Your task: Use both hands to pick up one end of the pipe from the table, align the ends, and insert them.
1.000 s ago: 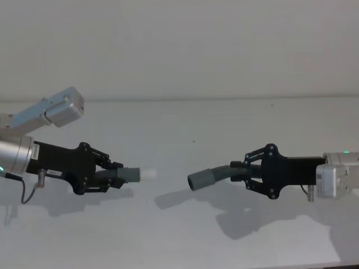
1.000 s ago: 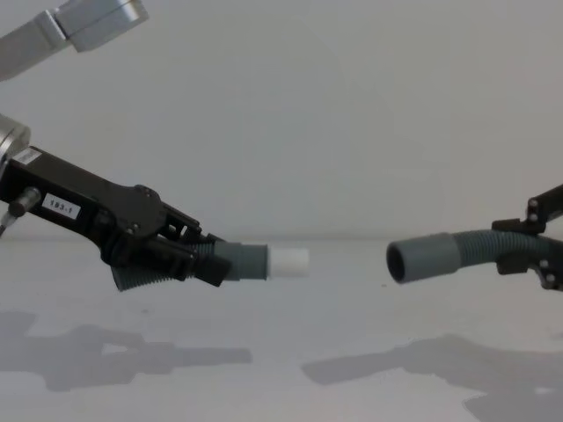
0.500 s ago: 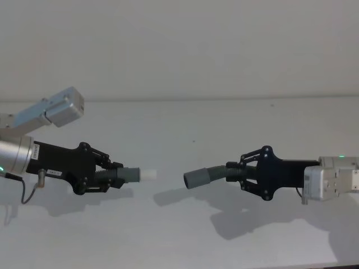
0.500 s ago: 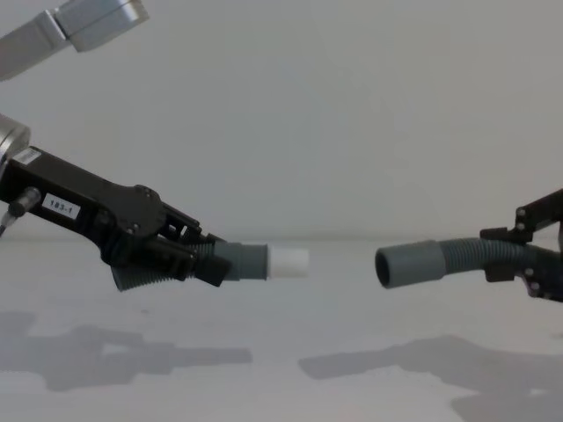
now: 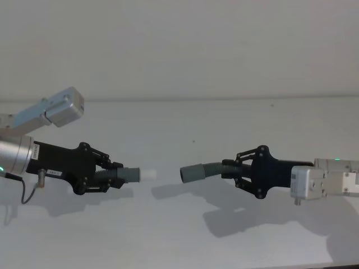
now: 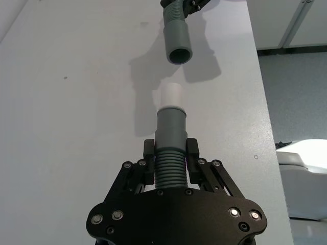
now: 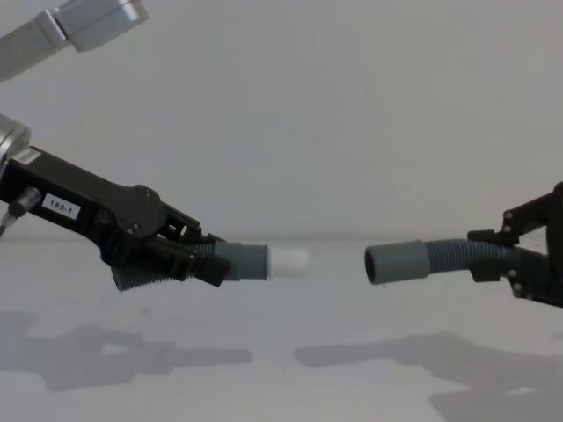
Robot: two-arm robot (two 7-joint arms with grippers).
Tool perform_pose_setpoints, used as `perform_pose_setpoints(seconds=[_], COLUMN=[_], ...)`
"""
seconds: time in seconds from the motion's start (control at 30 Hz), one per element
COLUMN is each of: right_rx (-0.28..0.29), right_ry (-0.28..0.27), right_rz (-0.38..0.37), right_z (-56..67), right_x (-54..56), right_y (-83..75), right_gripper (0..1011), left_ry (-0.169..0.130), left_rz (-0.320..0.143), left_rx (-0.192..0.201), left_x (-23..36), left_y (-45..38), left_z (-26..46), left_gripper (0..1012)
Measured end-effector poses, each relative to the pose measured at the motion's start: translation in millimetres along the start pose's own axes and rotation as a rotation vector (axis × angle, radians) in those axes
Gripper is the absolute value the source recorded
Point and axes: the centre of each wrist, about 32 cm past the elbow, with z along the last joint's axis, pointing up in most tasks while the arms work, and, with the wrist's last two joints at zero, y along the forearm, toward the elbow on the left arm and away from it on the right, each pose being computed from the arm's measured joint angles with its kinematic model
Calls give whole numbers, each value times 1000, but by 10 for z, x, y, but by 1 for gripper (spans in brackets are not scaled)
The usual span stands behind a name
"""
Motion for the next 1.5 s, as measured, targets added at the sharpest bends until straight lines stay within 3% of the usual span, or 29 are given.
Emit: perform_pose_setpoints(seconds=[0.8,1.5], right_rx=[-33,-43], right_ry=[32,41], right_rz=[-37,-42], right_z=[58,74], right_x=[-81,-68], right_y=[108,104], right_gripper=[211,211], left_ry=[3,2], left_rz=[10,12], left_rx=[-7,-28], left_x=[9,39], left_y=[-2,-61], left_z=[-10,-11], left_gripper=[327,327])
